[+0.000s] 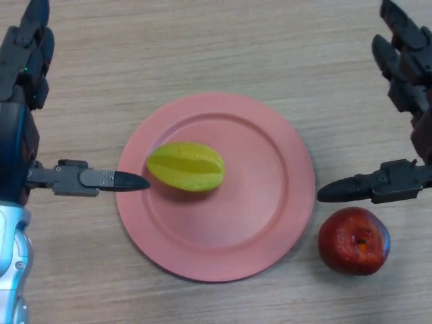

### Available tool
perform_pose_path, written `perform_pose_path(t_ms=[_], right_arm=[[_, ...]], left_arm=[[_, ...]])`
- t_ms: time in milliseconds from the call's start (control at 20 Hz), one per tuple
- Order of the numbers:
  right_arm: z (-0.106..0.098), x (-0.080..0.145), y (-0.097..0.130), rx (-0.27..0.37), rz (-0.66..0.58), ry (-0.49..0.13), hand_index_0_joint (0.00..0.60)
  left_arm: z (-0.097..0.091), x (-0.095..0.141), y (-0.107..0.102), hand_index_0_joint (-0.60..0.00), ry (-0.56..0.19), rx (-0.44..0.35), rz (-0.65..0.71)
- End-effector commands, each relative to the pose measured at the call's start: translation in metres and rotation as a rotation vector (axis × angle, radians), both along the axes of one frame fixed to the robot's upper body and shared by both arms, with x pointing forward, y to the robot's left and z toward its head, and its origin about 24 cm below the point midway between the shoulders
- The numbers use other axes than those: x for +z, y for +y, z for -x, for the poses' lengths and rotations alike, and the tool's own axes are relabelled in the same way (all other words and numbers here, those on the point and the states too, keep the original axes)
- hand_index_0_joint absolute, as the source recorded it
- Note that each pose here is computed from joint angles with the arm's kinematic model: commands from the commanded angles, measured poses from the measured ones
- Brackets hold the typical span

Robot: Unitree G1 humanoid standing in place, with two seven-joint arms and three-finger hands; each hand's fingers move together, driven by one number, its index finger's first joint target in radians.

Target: Pick up the yellow starfruit and place it on the plate

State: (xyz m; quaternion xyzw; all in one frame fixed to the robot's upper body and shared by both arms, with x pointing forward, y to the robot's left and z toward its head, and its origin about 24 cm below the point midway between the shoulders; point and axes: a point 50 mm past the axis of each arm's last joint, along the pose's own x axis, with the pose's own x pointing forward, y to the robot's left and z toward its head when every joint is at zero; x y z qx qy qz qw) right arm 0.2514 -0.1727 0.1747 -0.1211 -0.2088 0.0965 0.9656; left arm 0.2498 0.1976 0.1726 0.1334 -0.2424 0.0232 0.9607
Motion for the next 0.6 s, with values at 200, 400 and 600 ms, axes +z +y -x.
perform_pose_path(t_ms=[200, 400, 600], right_arm=[[0.007, 0.028, -0.009, -0.029, -0.028, -0.197, 0.0], [0.005, 0.029, -0.011, -0.038, 0.018, -0.205, 0.0], [0.005, 0.027, -0.006, -0.038, 0.016, -0.201, 0.0]], left_arm=[[0.013, 0.027, 0.007, 0.0, -0.155, 0.049, -0.061], [0.015, 0.022, 0.011, 0.0, -0.149, 0.052, -0.079], [0.016, 0.021, 0.013, 0.0, -0.14, 0.051, -0.073]])
